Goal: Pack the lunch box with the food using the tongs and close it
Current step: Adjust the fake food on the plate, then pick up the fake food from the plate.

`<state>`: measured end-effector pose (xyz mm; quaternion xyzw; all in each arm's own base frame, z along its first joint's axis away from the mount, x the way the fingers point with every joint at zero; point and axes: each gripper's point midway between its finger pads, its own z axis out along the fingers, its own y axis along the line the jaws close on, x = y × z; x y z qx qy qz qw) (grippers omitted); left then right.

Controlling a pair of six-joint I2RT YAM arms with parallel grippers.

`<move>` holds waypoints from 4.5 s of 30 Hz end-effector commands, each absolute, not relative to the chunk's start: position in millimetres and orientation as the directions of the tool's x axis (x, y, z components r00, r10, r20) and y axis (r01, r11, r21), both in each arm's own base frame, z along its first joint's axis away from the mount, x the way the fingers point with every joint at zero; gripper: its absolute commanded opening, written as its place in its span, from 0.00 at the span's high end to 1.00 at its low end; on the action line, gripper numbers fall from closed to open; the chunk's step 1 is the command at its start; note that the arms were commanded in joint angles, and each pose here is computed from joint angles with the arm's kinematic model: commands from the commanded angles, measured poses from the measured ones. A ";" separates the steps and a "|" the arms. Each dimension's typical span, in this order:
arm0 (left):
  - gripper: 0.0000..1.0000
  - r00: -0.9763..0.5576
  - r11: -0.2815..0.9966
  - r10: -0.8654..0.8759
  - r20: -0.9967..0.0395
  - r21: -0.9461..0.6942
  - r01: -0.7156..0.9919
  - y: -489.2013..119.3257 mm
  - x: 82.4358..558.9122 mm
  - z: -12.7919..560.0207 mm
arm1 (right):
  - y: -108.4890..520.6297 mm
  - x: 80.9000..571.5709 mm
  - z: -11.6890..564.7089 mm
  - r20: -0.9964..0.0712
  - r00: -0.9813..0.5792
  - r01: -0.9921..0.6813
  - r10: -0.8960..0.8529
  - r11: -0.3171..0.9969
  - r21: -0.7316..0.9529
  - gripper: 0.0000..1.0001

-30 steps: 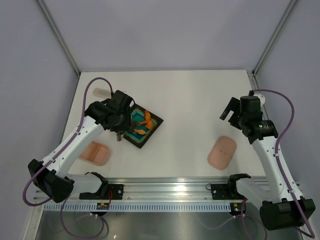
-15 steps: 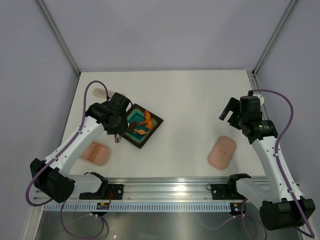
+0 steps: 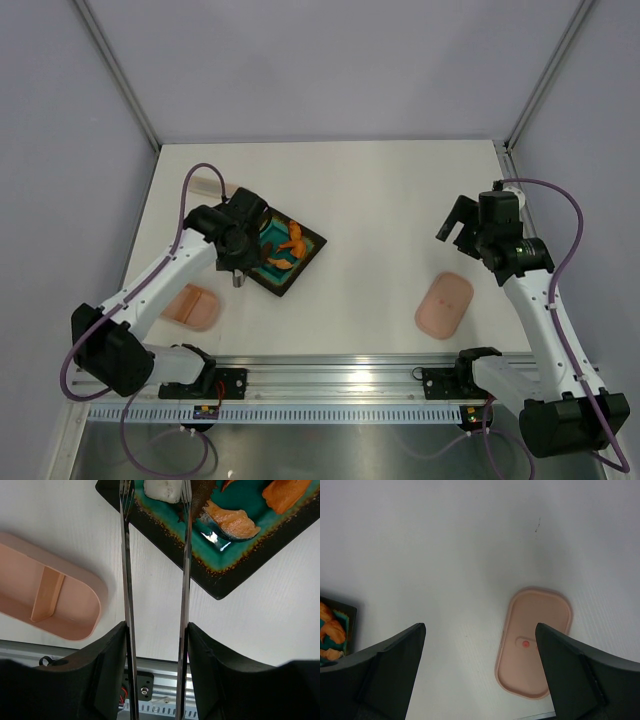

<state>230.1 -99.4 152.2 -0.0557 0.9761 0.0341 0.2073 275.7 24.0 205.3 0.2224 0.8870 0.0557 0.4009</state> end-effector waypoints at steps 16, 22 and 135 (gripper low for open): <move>0.48 -0.917 0.989 -0.021 -0.399 0.128 -0.079 -95.2 250.7 138.3 | 32.5 285.2 208.3 -0.670 -0.615 0.308 0.416 0.909 0.282 0.01; 0.49 -0.925 0.982 -0.041 -0.378 0.156 -0.108 -83.5 250.6 134.0 | 34.8 284.9 208.8 -0.661 -0.626 0.299 0.413 0.911 0.285 0.00; 0.48 -0.888 0.997 -0.022 -0.460 0.059 -0.055 -113.3 273.8 135.8 | 33.0 270.1 200.0 -0.652 -0.593 0.345 0.473 0.881 0.325 0.00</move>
